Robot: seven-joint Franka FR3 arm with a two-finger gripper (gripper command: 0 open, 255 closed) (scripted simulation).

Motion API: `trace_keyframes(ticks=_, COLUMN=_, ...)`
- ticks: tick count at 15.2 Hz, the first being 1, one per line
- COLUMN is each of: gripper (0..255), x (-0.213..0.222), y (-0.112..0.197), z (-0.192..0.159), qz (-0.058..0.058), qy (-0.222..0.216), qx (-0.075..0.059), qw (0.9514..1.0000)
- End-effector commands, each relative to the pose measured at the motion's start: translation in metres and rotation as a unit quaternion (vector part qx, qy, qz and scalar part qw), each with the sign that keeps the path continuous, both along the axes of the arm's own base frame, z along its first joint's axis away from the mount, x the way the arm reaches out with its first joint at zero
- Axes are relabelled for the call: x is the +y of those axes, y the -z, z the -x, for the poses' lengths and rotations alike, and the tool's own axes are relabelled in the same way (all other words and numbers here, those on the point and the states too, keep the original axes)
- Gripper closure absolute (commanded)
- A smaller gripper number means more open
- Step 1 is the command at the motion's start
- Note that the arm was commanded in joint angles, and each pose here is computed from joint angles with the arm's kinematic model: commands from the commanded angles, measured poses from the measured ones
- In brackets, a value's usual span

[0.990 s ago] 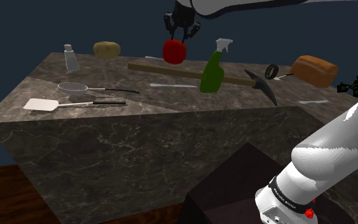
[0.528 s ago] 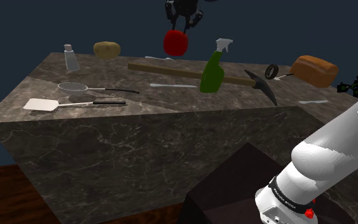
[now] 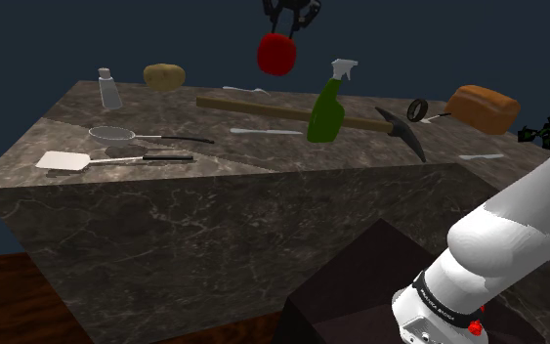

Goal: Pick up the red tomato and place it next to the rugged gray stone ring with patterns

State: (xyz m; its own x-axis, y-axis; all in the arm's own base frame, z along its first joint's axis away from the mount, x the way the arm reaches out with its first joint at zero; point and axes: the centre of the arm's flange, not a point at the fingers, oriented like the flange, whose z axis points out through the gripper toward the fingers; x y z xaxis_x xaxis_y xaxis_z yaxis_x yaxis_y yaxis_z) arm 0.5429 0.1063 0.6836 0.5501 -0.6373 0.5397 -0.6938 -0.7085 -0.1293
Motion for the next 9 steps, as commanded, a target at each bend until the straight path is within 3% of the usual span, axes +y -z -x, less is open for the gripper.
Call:
trace_keyframes(ticks=1, gripper=255, x=-0.022, y=-0.001, z=0.012, qz=0.000, qy=0.000, qx=0.000, qw=1.0000)
trace_keyframes(ticks=9, gripper=255, x=-0.115, y=-0.002, z=0.062, qz=0.000, qy=0.000, qx=0.000, qw=1.0000)
